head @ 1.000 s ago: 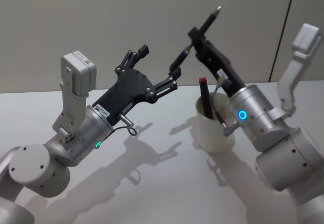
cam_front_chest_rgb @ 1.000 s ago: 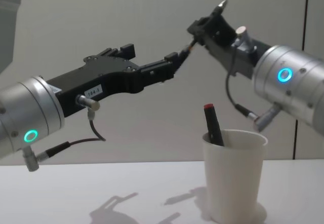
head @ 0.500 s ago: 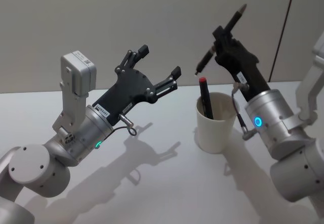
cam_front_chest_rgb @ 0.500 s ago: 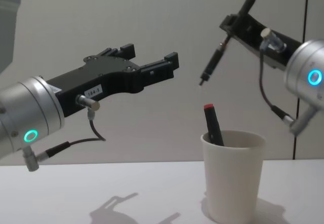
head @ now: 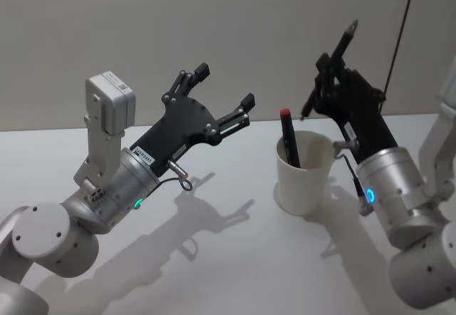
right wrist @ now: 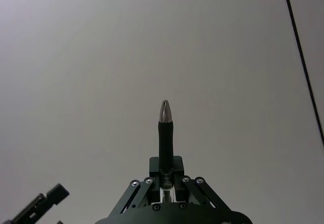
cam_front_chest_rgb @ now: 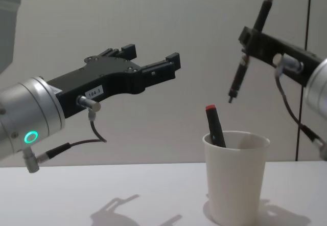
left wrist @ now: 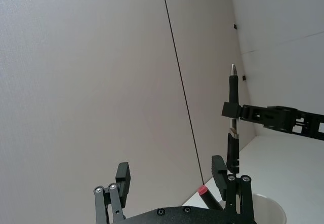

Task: Place the pen into the pen holder.

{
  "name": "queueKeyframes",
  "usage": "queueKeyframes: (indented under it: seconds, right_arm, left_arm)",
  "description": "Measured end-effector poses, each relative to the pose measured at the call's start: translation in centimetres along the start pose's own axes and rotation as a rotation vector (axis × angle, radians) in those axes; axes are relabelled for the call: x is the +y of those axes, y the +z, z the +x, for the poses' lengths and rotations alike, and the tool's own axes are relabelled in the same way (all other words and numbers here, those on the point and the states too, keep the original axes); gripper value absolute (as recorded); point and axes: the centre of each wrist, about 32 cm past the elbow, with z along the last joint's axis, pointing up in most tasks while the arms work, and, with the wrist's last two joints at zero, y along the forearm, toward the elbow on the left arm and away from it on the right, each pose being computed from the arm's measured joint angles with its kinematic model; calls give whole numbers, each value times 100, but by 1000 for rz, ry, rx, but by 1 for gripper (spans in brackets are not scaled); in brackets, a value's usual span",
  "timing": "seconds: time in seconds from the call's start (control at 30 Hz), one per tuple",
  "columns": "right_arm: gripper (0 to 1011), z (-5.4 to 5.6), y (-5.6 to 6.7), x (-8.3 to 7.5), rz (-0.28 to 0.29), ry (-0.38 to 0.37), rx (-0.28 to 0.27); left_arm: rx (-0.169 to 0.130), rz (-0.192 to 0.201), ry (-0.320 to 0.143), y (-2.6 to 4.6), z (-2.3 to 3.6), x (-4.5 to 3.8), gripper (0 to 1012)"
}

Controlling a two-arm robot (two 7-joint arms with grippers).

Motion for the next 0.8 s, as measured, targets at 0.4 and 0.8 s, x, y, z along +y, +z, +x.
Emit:
queueKeyframes:
  seconds: [0.4,0.8]
  right_arm:
    - [143,-27,-129,-163,1,-34,-211]
    - [143,-61,-398,-297,-16,-71,-439]
  left_arm:
    - [0,0,0,0,0,0,1001]
    - [0,0,0,0,0,0,1001]
